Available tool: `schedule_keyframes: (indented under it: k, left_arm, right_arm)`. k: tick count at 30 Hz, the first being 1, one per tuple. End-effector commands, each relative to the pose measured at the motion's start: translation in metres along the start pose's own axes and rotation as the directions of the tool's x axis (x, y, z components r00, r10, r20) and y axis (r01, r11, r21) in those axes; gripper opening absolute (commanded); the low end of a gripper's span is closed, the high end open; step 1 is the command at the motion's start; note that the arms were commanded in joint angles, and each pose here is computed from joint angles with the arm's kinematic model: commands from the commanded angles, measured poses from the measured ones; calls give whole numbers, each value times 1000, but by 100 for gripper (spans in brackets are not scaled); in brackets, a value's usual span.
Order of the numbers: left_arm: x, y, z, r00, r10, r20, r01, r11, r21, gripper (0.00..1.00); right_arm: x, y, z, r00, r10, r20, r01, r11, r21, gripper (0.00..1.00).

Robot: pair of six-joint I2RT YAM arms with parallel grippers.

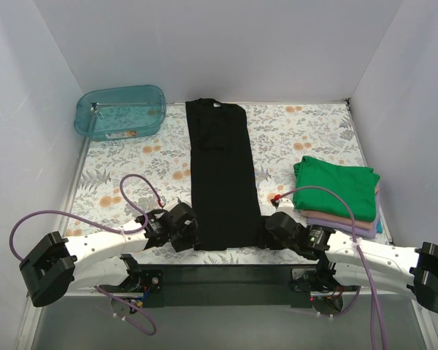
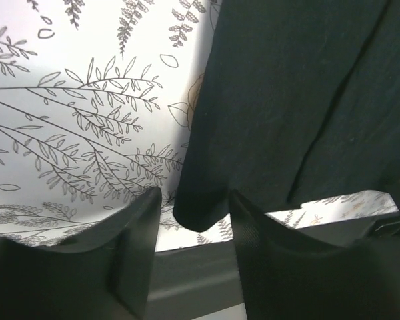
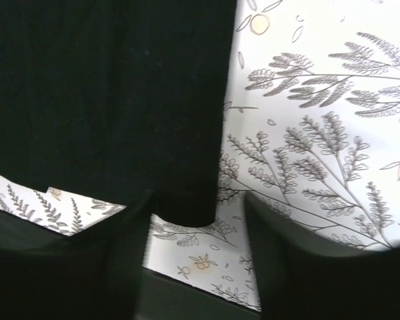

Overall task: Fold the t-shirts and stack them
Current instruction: Fold the tshirt

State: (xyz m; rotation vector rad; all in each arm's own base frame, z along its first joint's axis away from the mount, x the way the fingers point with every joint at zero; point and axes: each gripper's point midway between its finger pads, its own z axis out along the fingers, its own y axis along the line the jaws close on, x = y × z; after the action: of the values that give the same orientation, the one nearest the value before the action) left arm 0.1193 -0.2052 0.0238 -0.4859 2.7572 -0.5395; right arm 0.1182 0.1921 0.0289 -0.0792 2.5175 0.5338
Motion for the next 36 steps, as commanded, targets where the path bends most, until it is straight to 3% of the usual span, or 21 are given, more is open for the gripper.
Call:
schedule_keyframes:
  k: [1, 3, 4, 6, 7, 10, 11, 13, 20, 25, 28, 32, 36]
  left_arm:
    - [5, 19, 8, 1000, -8, 2, 9, 998, -65, 36]
    - [6, 15, 9, 1000, -4, -10, 4, 999, -51, 25]
    - [7, 15, 9, 1000, -1, -11, 1, 999, -49, 16]
    - [8, 14, 9, 1000, -2, -15, 1, 999, -44, 2]
    - [8, 14, 9, 1000, -5, -17, 5, 999, -41, 0]
    - [12, 6, 4, 999, 18, -33, -17, 1000, 11, 0]
    - [12, 3, 2, 999, 22, -33, -21, 999, 24, 0]
    - [14, -3, -5, 999, 29, -34, -27, 997, 67, 0]
    - [45, -3, -19, 983, 91, -157, -62, 981, 183, 0]
    - [52, -2, -26, 978, 95, -185, -53, 974, 221, 0]
    - [47, -13, -32, 983, 82, -165, -37, 965, 260, 0]
    - [22, -37, -42, 997, 65, -46, -47, 950, 308, 0]
    - [-7, -48, -45, 996, 33, 79, -52, 966, 252, 0]
  right_arm:
    - [10, 2, 8, 999, 13, -36, -13, 1000, -13, 56]
    - [13, 6, 9, 998, 8, -58, -10, 1000, -29, 51]
    - [13, 9, 9, 998, 8, -66, -10, 999, -36, 47]
    - [18, 13, 9, 995, 4, -101, -8, 999, -46, 33]
    - [18, 16, 8, 994, 7, -105, -13, 999, -52, 25]
    - [18, 20, 6, 993, 23, -114, -31, 997, -66, 18]
    - [18, 23, 4, 993, 25, -117, -35, 996, -85, 9]
    - [19, 29, -2, 992, 30, -125, -45, 991, -124, 1]
    - [61, 33, -24, 963, 6, -268, -82, 958, -275, 1]
    - [64, 38, -35, 962, -20, -272, -76, 939, -336, 1]
    - [53, 40, -34, 973, -9, -232, -67, 945, -319, 1]
    - [25, 46, -32, 992, -6, -126, -31, 957, -288, 1]
    - [-4, 54, -34, 999, -30, -31, 21, 967, -254, 1]
